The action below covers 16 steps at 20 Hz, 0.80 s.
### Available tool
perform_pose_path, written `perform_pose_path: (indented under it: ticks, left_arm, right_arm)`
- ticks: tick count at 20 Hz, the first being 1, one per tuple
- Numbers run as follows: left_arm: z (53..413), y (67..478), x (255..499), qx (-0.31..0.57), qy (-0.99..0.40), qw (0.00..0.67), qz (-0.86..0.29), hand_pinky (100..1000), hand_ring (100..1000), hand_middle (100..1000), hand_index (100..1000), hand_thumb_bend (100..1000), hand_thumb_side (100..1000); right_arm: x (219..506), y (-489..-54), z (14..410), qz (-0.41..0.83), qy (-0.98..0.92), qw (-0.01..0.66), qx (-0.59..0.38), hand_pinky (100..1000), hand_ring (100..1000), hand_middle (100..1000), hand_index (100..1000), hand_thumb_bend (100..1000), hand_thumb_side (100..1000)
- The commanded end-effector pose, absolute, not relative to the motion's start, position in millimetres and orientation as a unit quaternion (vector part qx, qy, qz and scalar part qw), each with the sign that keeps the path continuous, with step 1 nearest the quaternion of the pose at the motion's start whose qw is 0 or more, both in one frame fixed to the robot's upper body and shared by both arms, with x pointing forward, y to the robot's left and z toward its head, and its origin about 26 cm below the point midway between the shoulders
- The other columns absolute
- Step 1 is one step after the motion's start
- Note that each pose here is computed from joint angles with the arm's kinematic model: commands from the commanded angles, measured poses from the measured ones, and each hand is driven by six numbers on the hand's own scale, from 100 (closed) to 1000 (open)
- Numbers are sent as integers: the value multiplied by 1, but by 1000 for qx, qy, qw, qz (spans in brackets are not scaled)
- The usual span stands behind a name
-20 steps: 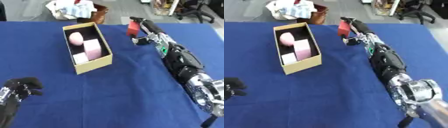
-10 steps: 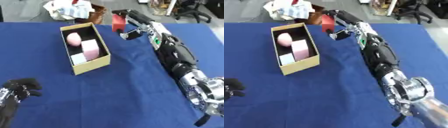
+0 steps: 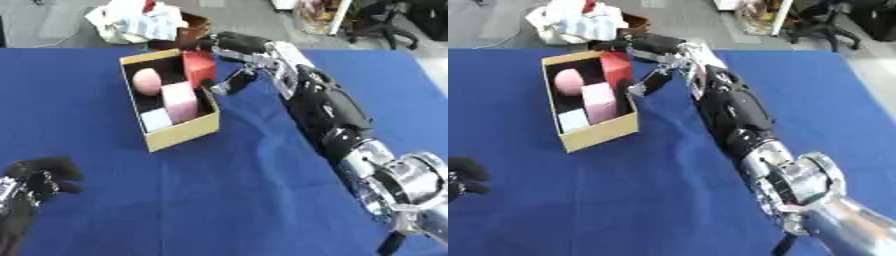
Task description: Pick up objects on the table and place them in the box.
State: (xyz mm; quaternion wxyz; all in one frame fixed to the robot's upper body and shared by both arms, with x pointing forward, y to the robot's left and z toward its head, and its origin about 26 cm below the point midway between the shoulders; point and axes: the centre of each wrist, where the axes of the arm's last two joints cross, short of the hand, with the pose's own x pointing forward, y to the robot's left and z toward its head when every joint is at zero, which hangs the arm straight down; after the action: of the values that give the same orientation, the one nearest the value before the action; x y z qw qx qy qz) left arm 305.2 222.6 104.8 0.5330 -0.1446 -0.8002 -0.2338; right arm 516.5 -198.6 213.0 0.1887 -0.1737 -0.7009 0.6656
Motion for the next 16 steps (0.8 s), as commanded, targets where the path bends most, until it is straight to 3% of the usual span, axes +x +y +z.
perform_pose_path:
  ticks: [1,7,12,16]
  left_arm:
    - [112,221,305,-148,-806,521,-239,644,696,643,757,100,951]
    - [112,220,305,-150,-806,521,-239,644,698,643,757,100,950]
    - [112,221,305,-149,-806,521,-239,644,698,642,757,100,950]
    - [112,221,305,-148,-806,521,-238,644,698,643,757,100,949]
  right_arm:
    - [517,-192,229,694,-686,157,-151,836,777,504,1000,100,342]
    - [516,-188,228,711,-670,162,-141,861,813,610,1000,100,365]
    - [515,-186,222,726,-653,160,-146,876,839,755,1000,100,437]
    - [513,-181,220,736,-642,151,-154,904,890,901,1000,100,437]
